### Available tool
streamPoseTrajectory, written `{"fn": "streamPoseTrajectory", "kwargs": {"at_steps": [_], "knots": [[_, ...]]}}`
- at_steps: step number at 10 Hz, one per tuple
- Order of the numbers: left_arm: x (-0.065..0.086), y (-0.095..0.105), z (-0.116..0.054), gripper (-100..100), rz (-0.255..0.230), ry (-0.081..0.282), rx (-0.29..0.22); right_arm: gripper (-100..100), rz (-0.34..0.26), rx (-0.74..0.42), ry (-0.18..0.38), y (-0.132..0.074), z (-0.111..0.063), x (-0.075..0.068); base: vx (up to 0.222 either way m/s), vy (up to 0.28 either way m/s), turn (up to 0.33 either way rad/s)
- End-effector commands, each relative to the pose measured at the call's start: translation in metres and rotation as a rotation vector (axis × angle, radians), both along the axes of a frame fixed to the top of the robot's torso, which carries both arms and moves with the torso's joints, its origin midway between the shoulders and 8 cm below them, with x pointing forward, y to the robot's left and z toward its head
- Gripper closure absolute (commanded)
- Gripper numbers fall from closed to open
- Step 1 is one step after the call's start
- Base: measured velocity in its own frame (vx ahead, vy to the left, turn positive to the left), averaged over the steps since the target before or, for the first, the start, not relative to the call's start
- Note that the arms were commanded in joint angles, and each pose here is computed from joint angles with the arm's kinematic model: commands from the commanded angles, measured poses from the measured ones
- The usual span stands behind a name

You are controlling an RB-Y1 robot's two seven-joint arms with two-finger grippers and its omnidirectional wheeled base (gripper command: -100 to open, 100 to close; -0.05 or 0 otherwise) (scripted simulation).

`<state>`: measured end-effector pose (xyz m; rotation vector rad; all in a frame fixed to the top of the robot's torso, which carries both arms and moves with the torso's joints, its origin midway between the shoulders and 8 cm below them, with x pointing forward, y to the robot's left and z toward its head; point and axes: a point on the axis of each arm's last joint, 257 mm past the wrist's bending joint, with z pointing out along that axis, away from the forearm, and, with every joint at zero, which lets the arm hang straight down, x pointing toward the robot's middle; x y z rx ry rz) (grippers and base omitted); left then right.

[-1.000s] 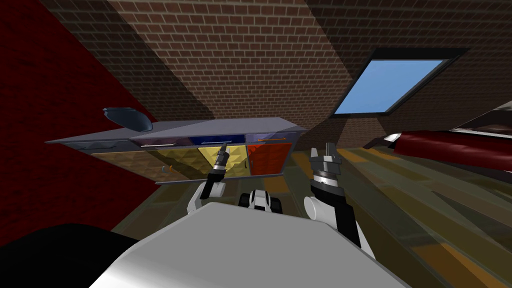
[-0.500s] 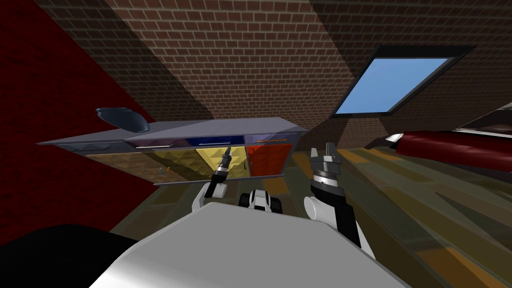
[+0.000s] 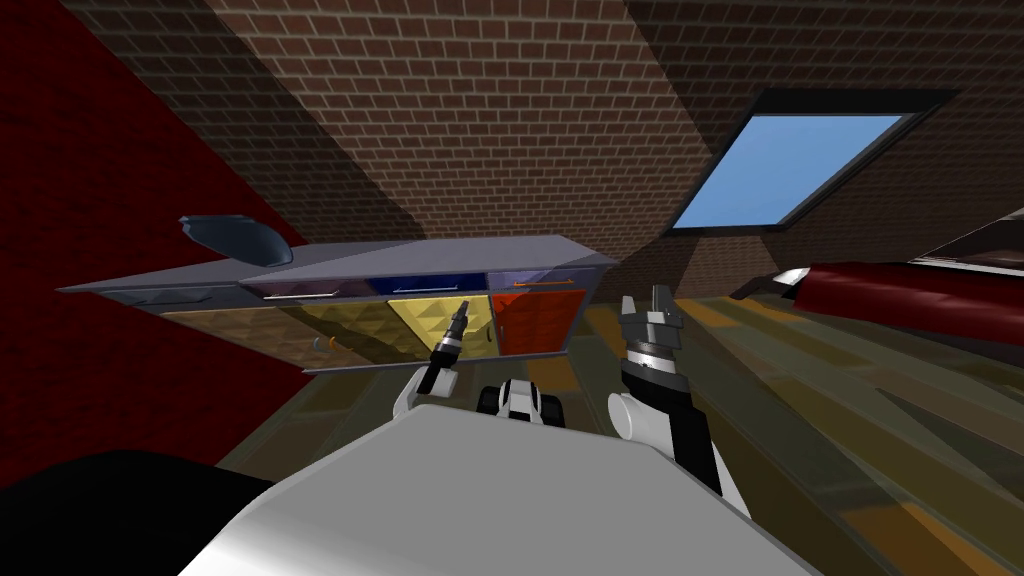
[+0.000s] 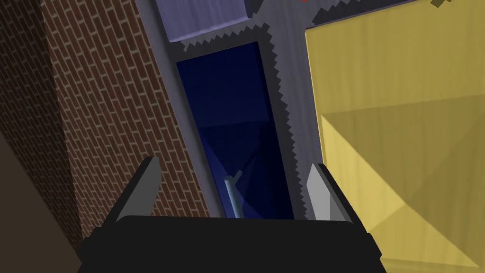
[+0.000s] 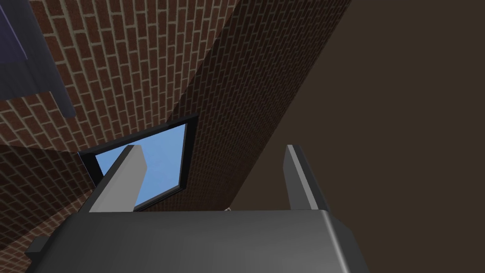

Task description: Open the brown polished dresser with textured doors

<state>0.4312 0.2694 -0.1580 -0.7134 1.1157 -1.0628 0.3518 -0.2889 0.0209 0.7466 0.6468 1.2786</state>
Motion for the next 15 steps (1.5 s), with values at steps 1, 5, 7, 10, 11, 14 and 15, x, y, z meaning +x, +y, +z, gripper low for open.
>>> {"fn": "streamPoseTrajectory", "kwargs": {"at_steps": [1, 5, 7, 10, 11, 14, 15], "knots": [[0.006, -0.006, -0.029, -100, -0.006, 0.049, 0.02, 0, 0.0, 0.0, 0.0, 0.0, 0.0, 0.0, 0.048, -0.012, 0.001], [0.01, -0.01, -0.064, -100, -0.011, 0.11, 0.038, 0, 0.0, 0.0, 0.0, 0.0, 0.0, 0.0, 0.038, -0.004, 0.001], [0.011, -0.013, -0.08, -100, -0.015, 0.137, 0.047, 0, 0.0, 0.0, 0.0, 0.0, 0.0, 0.0, 0.034, -0.006, 0.001], [0.011, -0.015, -0.101, -100, -0.017, 0.175, 0.056, 0, 0.0, 0.0, 0.0, 0.0, 0.0, 0.0, 0.034, -0.006, 0.001], [0.012, -0.019, -0.112, -100, -0.023, 0.192, 0.065, 0, 0.0, 0.0, 0.0, 0.0, 0.0, 0.0, 0.033, -0.002, 0.001], [0.011, -0.021, -0.136, -100, -0.026, 0.236, 0.074, 0, 0.0, 0.0, 0.0, 0.0, 0.0, 0.0, 0.036, -0.004, 0.001], [0.011, -0.025, -0.148, -100, -0.032, 0.257, 0.083, 0, 0.0, 0.0, 0.0, 0.0, 0.0, 0.0, 0.036, -0.006, 0.001]]}}
